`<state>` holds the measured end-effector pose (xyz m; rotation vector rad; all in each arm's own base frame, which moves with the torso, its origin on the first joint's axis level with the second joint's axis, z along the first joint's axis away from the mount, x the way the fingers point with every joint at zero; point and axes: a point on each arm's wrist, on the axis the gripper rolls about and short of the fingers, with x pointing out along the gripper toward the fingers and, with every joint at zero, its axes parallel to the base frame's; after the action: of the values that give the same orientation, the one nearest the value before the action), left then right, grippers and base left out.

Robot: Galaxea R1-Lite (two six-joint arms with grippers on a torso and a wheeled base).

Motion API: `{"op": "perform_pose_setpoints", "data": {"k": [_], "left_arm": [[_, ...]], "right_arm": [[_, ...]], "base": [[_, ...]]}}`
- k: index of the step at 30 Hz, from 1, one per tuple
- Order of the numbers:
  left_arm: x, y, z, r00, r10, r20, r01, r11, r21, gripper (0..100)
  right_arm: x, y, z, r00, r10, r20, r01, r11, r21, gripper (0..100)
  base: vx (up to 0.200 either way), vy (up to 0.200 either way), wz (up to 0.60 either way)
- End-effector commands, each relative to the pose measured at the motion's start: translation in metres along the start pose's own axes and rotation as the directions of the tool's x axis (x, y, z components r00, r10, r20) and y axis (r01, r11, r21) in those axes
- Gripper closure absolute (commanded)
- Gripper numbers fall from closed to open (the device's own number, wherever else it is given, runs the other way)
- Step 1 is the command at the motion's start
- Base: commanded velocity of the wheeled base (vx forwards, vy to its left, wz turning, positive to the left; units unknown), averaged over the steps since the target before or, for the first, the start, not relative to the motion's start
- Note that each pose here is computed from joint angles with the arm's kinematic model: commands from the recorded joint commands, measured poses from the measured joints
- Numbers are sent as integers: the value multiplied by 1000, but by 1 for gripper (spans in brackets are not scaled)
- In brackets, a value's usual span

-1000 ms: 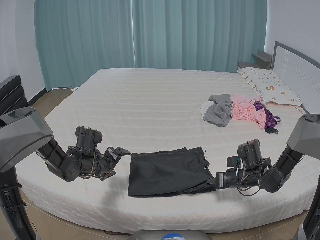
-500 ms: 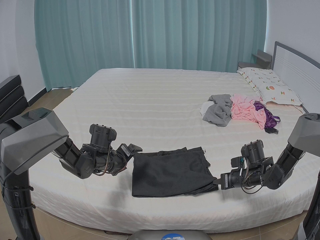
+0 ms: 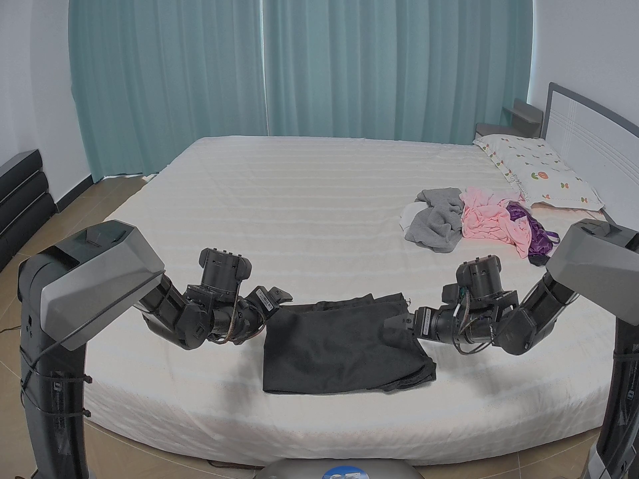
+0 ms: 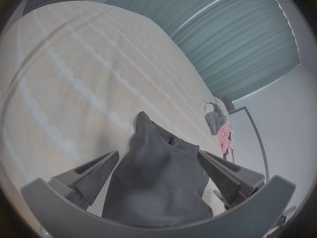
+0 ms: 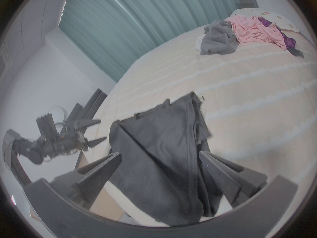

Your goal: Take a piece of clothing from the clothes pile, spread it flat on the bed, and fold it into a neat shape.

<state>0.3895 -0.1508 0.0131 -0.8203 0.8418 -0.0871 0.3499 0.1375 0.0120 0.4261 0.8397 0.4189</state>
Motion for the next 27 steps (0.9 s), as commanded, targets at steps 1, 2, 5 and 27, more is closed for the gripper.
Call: {"op": "perform_pose_setpoints", "data": {"k": [1,2,5,27], "left_arm": [[11,4,2,1000,10,4,-10,1000,-1,0],[11,4,2,1000,10,4,-10,1000,-1,0],[11,4,3,1000,8,7,-8,1000,0,0],[12,5,3,1000,11,6,-11,1000,-3,0]], "right_arm": [[36,-9,18,999,-40,26,38,998,59,0],[36,-10,19,999,-43,26,41,997,60,0],[46,-11,26,998,-58,33,55,996,64,0],[85,-14,33,993,-92,76,84,991,103,100]], "base": [[0,0,0],[0,0,0],[0,0,0],[0,0,0]]}}
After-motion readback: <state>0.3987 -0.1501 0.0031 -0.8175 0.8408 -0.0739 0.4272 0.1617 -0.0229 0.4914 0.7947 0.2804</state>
